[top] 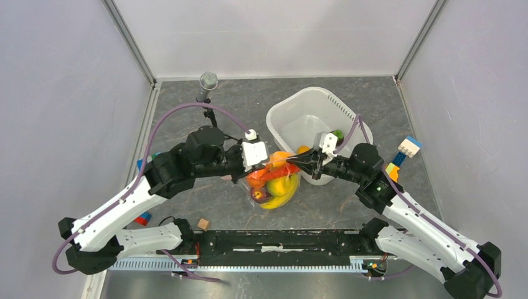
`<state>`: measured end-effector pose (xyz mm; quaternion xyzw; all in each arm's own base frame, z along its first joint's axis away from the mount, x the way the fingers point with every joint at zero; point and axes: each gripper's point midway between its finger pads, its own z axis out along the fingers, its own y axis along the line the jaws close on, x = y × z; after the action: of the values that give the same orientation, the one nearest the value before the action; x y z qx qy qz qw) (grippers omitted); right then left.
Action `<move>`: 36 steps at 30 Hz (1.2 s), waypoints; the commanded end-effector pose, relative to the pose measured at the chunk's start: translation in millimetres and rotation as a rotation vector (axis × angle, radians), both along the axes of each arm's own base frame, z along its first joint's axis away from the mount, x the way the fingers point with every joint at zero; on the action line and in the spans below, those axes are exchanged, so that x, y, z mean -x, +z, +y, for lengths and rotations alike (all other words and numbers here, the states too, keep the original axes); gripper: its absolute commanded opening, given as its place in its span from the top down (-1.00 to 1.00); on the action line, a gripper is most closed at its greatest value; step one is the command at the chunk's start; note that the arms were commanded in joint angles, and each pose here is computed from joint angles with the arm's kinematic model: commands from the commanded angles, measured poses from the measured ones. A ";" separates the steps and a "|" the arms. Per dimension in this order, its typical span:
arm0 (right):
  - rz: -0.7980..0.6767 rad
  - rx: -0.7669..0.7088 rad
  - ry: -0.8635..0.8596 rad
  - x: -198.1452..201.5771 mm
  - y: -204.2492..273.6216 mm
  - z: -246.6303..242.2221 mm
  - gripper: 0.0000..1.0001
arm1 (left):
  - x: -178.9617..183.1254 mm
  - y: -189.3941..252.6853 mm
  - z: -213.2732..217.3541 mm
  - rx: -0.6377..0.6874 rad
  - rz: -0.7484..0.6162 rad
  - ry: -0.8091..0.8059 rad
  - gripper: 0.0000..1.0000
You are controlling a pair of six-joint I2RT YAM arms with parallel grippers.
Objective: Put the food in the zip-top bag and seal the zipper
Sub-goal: Zip the zipper food storage bag at the center of the board.
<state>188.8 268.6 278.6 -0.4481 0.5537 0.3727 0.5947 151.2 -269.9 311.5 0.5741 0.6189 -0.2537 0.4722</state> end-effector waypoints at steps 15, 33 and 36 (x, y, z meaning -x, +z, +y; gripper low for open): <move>0.041 -0.128 -0.246 -32.1 6.1 -21.8 1.00 | 10.5 -9.3 51.0 0.022 0.011 0.158 0.86; 0.059 -0.111 -0.268 -35.7 1.4 -23.2 1.00 | 10.9 -36.1 83.4 -0.047 0.016 0.263 0.83; 0.061 -0.109 -0.263 -35.4 0.9 -22.3 1.00 | 8.7 -36.1 89.0 -0.051 0.006 0.290 0.83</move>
<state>211.6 253.6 260.7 -0.3535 0.6138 0.3526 0.6115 142.9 -195.7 283.1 0.5029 0.6818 -0.1882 0.4968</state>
